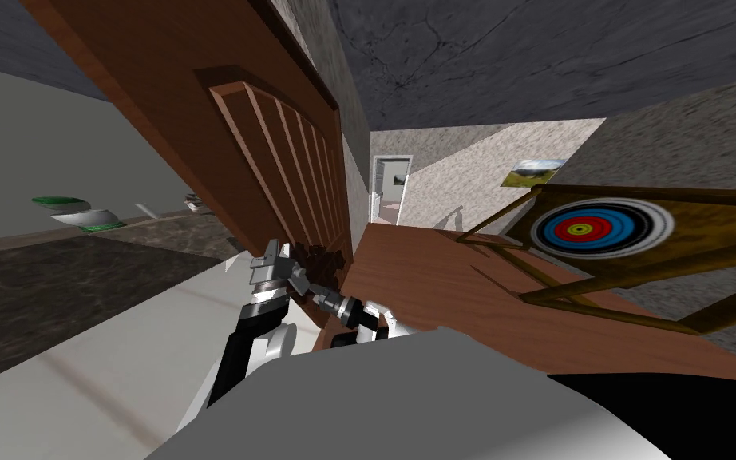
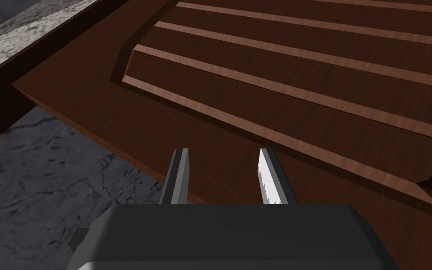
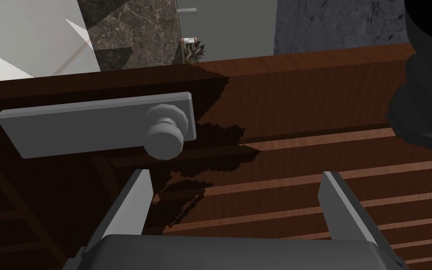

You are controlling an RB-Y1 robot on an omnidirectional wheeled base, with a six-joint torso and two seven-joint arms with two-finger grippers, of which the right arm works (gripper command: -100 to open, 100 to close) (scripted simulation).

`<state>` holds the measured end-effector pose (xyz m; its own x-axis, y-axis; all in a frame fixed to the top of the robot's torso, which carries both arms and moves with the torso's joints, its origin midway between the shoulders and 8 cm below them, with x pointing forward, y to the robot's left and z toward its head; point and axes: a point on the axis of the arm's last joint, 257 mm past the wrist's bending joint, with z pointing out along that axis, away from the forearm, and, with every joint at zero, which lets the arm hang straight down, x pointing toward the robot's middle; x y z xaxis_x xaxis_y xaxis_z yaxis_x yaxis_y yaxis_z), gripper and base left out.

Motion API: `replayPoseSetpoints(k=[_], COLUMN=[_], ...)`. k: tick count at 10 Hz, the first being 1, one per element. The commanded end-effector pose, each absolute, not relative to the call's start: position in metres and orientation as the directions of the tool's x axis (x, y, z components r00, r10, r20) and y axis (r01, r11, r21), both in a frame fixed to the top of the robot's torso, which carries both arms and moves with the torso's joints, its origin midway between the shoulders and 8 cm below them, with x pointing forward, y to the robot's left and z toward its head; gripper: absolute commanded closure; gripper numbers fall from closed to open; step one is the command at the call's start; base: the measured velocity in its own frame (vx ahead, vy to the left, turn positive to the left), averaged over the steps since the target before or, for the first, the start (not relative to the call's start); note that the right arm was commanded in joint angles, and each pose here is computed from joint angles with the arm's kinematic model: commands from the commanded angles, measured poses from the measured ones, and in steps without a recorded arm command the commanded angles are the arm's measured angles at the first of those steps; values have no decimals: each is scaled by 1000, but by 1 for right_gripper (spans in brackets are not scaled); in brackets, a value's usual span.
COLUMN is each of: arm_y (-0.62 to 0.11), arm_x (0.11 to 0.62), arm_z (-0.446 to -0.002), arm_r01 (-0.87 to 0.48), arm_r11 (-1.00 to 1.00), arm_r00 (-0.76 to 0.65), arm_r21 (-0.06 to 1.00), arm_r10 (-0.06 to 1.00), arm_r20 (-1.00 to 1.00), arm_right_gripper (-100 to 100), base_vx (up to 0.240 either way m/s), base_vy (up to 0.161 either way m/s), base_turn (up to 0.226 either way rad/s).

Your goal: Push the door open

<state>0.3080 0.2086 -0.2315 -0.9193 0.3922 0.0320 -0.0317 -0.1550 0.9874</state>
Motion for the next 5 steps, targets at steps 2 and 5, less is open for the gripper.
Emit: replayPoseSetpoints(k=[2, 5], arm_y=[216, 222], arm_x=[299, 287], arm_z=[-251, -277], arm_r01=[-18, -5], arm_r11=[-112, -50], arm_r00=[-934, -949], arm_r21=[994, 999], arm_r10=[358, 314], arm_r20=[23, 11], arm_right_gripper=[-100, -100], base_vx=[104, 187], base_vy=[7, -11], base_turn=[-16, -15])
